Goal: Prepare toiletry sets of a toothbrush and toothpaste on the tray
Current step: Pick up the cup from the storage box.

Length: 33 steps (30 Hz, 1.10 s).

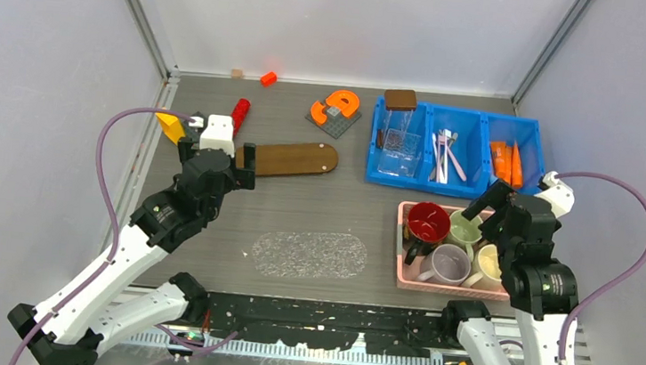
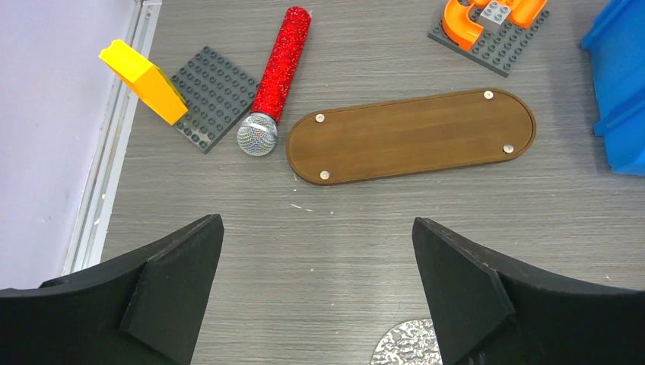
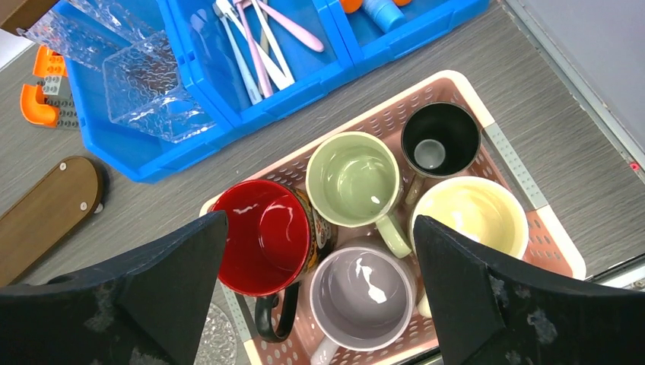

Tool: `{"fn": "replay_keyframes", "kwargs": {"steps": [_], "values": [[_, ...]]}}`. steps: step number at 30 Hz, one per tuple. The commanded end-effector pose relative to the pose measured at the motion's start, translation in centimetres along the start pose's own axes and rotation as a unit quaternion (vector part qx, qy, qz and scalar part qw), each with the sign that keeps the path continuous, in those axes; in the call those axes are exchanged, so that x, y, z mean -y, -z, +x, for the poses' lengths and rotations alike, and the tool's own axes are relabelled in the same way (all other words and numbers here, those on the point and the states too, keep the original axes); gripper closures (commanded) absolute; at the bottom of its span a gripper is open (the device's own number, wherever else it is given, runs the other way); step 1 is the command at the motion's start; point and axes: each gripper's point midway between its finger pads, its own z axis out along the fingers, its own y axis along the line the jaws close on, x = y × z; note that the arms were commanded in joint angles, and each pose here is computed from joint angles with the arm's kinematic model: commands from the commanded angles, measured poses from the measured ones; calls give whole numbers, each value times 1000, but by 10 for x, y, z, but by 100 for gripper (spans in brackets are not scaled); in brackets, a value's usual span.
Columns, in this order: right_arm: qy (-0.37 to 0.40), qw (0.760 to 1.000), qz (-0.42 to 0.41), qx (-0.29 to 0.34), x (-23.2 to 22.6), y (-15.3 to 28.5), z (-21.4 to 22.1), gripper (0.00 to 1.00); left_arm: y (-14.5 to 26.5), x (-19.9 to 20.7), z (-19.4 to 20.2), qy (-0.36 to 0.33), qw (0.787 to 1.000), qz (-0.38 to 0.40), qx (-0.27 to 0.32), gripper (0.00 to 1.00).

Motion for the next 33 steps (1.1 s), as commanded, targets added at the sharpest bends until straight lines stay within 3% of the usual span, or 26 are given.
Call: {"fn": "replay_keyframes", "kwargs": {"steps": [1,13,24,30,33], "values": [[-17,1000,3,-15,-5,-4,3,0,8,-2,-22,26,999,6,26,0],[-39,990,82,-103,2,-18,25,0,5,1,-20,23,1000,8,19,0],[-33,986,50,-155,-21,-31,36,1,5,6,-19,22,1000,18,9,0],[-26,970,79,-228,-21,-46,67,39,4,7,-16,17,1000,19,3,0],[-34,966,77,-244,-24,-52,78,46,3,7,-15,15,1000,20,1,0]]}}
